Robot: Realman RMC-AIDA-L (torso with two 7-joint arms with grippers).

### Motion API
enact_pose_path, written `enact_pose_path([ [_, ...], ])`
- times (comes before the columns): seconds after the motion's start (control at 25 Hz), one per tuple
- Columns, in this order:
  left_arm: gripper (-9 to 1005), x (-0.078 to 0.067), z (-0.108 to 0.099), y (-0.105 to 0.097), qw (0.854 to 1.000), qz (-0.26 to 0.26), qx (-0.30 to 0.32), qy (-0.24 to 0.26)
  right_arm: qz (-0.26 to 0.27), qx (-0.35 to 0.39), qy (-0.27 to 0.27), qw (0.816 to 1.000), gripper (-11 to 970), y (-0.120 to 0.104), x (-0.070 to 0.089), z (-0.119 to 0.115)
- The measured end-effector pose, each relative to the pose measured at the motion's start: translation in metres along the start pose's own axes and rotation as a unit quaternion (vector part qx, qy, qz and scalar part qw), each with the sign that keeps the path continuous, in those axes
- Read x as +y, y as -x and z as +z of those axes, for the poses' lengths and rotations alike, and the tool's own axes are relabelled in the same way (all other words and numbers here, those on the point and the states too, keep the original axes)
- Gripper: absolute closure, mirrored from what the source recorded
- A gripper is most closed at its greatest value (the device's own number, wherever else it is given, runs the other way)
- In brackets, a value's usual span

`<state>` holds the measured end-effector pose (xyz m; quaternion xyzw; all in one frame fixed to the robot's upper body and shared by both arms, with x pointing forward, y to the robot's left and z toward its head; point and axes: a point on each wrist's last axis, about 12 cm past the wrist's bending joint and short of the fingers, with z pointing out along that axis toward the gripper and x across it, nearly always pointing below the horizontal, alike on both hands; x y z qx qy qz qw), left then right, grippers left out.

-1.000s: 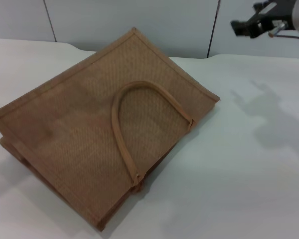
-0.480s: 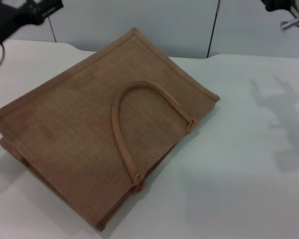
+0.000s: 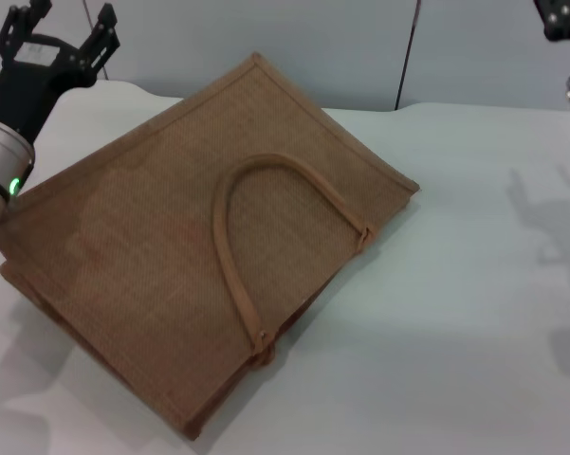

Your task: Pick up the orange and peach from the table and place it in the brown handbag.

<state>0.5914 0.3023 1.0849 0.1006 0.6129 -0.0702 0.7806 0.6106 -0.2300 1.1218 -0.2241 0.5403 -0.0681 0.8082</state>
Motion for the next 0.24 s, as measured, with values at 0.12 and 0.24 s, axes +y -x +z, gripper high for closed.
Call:
enact_pose_path([
  [0.12,147,-0.0030,-0.0033,-0.0023,1.000,-0.008,-0.004,0.015,0.051,-0.003,0.010,0.999,309,-0.0067,-0.0002,-0.0042],
  [0.24,147,-0.0035,-0.0037,-0.0006,1.000,-0.009,-0.012,0.013,0.067,0.010,0.016,0.998,309,-0.0102,0.0018,-0.0051],
])
